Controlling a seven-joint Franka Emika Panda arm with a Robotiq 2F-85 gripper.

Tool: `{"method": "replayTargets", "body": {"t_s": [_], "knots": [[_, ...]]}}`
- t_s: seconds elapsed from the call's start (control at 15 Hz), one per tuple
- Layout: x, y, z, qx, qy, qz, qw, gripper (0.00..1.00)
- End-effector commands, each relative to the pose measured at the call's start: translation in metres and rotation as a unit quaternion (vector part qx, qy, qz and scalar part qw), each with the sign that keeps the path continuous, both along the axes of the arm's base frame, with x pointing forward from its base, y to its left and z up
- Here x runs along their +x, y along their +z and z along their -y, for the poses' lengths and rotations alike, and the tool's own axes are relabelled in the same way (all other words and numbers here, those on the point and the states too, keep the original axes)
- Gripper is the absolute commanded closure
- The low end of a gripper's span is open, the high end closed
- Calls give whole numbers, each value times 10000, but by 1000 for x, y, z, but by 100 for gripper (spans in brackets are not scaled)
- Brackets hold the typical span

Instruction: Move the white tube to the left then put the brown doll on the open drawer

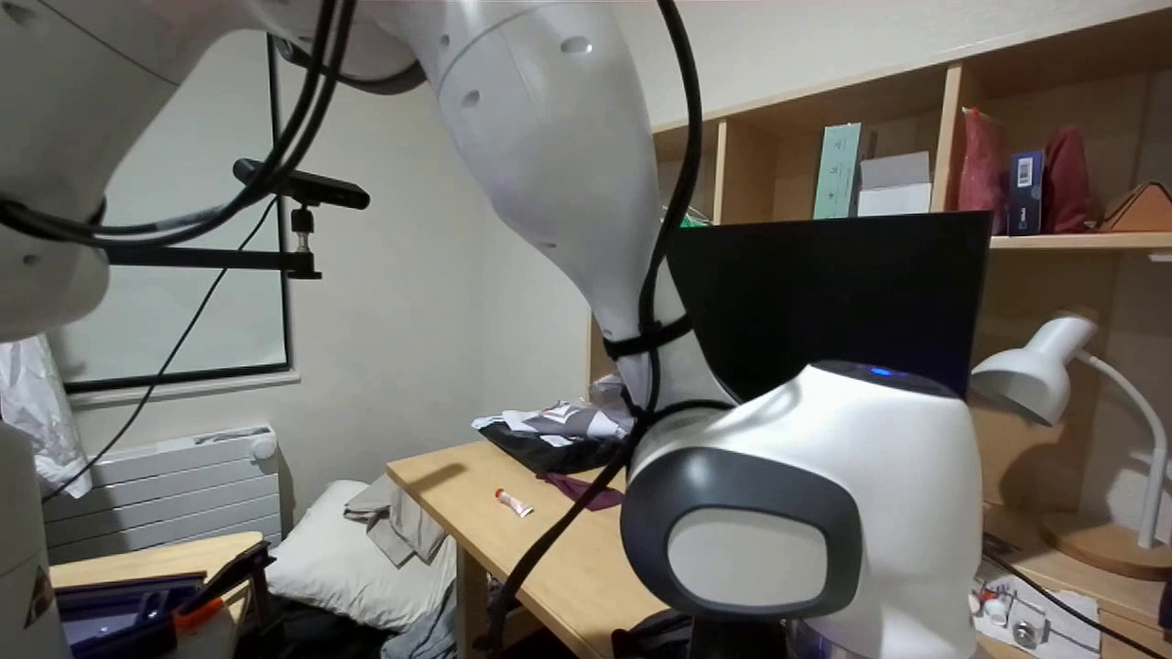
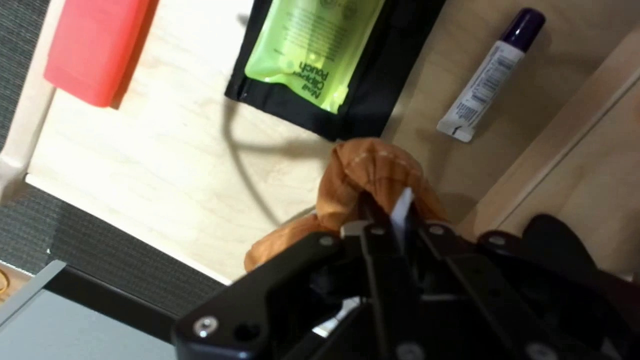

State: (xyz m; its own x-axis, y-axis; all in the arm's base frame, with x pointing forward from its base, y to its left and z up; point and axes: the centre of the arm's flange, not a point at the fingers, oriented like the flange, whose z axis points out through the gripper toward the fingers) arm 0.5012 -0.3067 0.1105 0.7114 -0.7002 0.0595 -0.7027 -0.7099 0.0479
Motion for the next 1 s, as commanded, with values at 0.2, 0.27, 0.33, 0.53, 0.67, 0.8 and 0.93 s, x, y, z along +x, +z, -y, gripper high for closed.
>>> {"method": "replayTargets", "body": {"t_s": [0.2, 0.27, 0.33, 0.53, 0.67, 0.8, 0.93], "knots": [[17, -25, 18, -249, 75, 319, 9992, 92], [15, -28, 17, -199, 69, 271, 9994, 92], [13, -30, 16, -201, 94, 231, 9995, 92], [7, -38, 16, -357, 148, 184, 9991, 92], [4, -40, 18, -416, 97, 148, 9990, 92], [-1, -43, 21, -425, 61, 65, 9991, 92], [-4, -46, 24, -448, 26, 46, 9990, 92]]}}
